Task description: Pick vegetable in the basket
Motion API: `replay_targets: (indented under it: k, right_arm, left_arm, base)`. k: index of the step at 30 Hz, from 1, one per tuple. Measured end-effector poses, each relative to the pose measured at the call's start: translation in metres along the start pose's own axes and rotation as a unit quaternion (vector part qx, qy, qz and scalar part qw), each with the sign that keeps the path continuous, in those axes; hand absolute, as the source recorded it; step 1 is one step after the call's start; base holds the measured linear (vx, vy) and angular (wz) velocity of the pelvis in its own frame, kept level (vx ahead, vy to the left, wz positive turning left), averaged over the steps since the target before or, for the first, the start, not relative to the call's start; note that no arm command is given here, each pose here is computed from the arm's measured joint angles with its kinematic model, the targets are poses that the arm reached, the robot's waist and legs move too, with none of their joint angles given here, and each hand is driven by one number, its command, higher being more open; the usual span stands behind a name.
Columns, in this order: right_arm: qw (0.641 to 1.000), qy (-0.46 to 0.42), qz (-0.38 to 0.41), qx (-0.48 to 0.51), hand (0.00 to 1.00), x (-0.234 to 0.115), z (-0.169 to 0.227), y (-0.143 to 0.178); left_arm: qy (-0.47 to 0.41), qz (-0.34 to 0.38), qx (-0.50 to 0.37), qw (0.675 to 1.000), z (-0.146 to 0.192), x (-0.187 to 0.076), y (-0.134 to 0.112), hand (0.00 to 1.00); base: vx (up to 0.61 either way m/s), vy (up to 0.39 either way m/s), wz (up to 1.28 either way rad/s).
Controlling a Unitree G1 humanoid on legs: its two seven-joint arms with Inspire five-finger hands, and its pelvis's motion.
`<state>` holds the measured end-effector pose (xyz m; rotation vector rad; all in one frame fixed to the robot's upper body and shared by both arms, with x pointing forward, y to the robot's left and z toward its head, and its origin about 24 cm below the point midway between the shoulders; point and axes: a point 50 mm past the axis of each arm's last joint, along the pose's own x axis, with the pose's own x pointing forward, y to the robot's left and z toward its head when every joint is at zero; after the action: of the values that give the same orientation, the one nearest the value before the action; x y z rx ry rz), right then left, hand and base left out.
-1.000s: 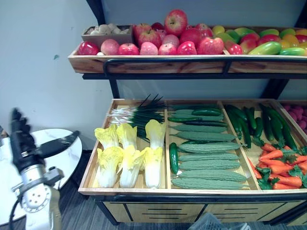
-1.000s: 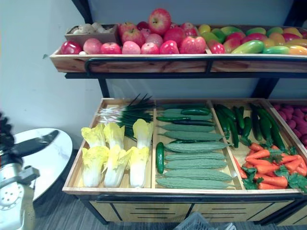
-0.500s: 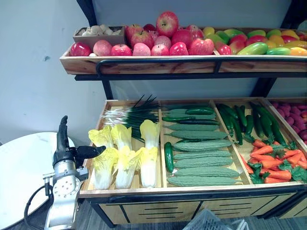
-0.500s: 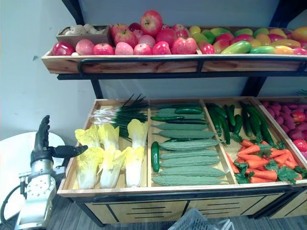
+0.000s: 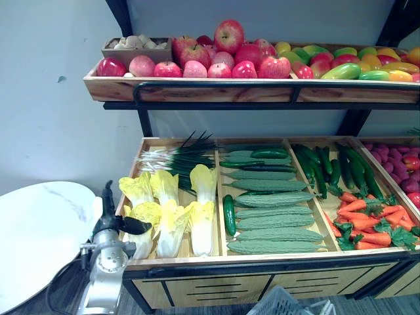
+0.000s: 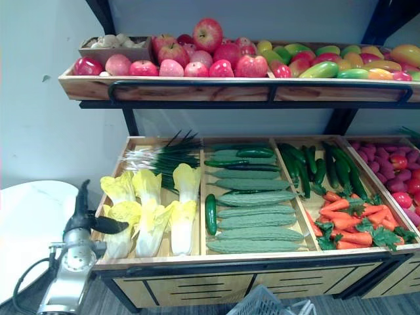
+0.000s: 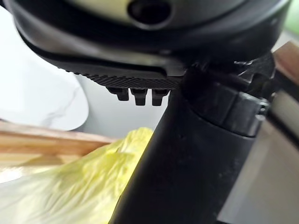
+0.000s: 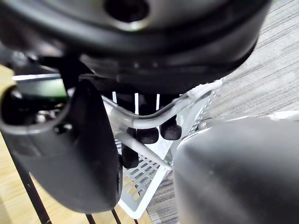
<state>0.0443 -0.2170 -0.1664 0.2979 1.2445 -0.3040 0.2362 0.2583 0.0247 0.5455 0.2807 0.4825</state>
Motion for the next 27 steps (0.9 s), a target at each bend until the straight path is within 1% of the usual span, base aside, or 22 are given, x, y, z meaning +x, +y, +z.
replay_targets:
  k: [4,10,21,24,27]
  right_arm:
    - [1.0,-0.002,0.001,-0.003,0.0,0.0,0.002,0.001]
    - [1.0,-0.005,0.002,-0.028,0.0,0.001,0.007,0.001]
    - [0.999,-0.007,0.007,-0.053,0.0,0.002,0.013,0.001]
    - [0.998,-0.01,0.01,-0.055,0.0,0.003,0.016,0.003]
    - [0.998,-0.011,0.012,-0.06,0.0,0.003,0.018,0.005]
  left_arm:
    - [0.03,-0.035,0.013,0.999,-0.013,-0.004,-0.016,1.0]
    - [0.041,-0.054,0.016,0.998,-0.017,-0.008,-0.027,1.0]
    - [0.093,-0.028,0.046,0.994,-0.042,-0.012,-0.033,1.0]
    - [0.141,-0.018,0.053,0.988,-0.062,-0.021,-0.037,1.0]
    - [0.152,-0.012,0.058,0.987,-0.07,-0.028,-0.037,1.0]
  base:
    - [0.0,-0.002,-0.01]
    - [0.0,-0.001,-0.01]
    - [-0.02,-0.011,0.0]
    - [0.0,-0.002,0.01]
    - [0.0,0.0,0.01]
